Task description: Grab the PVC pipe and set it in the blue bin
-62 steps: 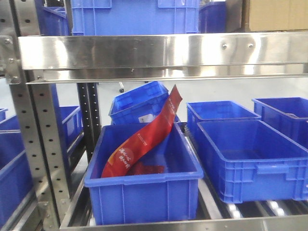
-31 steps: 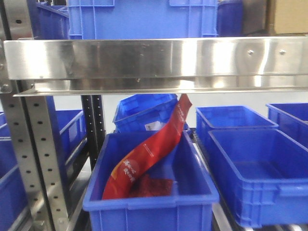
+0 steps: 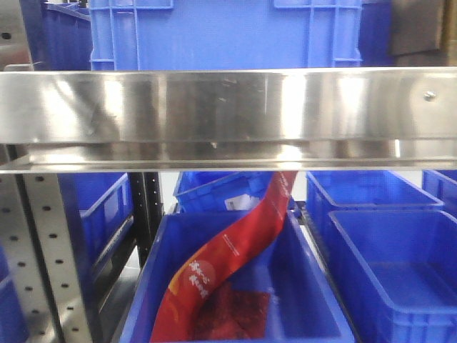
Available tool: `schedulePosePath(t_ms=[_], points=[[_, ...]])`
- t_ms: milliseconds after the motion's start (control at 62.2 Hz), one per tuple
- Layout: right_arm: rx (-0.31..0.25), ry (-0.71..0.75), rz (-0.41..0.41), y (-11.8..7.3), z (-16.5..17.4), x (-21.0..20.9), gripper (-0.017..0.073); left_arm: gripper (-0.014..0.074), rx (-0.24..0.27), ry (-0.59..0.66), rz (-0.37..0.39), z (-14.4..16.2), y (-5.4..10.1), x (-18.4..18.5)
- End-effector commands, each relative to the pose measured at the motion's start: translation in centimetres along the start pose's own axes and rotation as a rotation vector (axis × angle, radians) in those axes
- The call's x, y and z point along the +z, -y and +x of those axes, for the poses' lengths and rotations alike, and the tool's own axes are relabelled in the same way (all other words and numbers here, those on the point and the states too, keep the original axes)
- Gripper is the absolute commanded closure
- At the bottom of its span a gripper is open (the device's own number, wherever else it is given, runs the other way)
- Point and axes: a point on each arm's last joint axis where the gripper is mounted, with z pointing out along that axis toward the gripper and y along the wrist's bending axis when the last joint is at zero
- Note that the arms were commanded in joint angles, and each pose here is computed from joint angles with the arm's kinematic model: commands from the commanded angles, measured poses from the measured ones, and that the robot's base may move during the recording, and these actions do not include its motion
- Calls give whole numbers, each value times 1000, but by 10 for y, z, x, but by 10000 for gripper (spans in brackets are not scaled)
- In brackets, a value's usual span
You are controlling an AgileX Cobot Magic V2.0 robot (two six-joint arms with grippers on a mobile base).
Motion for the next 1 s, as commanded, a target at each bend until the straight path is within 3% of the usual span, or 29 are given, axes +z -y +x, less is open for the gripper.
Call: schedulePosePath(t_ms=[0, 981], points=[[-6, 29, 2, 0, -2, -2, 728, 704, -1, 37, 2, -4, 0, -1], [-6, 29, 2, 0, -2, -2, 728, 704, -1, 37, 2, -4, 0, -1]])
